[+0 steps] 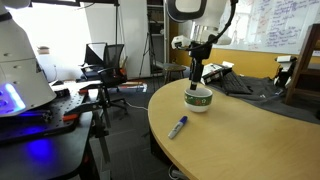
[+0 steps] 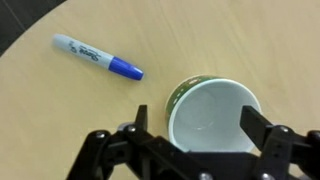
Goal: Pick up the cup from the table and slightly move it to the right.
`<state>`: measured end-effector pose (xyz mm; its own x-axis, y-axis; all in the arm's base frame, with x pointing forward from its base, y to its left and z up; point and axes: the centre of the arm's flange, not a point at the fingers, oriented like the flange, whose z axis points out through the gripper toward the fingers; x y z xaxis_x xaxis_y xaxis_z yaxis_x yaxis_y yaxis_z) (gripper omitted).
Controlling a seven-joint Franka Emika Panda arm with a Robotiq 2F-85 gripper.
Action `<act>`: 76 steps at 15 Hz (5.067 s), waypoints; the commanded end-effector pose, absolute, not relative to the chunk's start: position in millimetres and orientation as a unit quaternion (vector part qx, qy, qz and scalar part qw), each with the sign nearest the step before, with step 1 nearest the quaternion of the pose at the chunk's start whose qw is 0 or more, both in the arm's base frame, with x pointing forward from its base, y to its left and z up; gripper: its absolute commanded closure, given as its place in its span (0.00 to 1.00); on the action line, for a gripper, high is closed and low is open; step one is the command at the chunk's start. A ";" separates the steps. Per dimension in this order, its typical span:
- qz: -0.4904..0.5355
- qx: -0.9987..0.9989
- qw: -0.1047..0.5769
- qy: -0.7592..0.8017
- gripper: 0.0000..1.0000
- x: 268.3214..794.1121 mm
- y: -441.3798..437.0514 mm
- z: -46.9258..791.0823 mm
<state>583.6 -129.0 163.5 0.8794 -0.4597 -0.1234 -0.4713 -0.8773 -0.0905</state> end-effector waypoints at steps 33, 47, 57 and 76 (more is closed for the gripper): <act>0.011 -0.959 -0.009 0.282 1.00 627.2 -144.1 99.6; -0.002 -0.855 0.042 0.518 0.97 583.5 -276.5 94.6; 0.004 -0.780 -0.024 0.626 0.97 529.1 -307.1 99.4; -0.030 -0.723 -0.011 0.690 0.19 451.8 -301.7 123.1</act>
<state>464.2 -317.9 91.7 0.0637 -0.9978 -0.0164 -0.9979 -0.0638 0.0060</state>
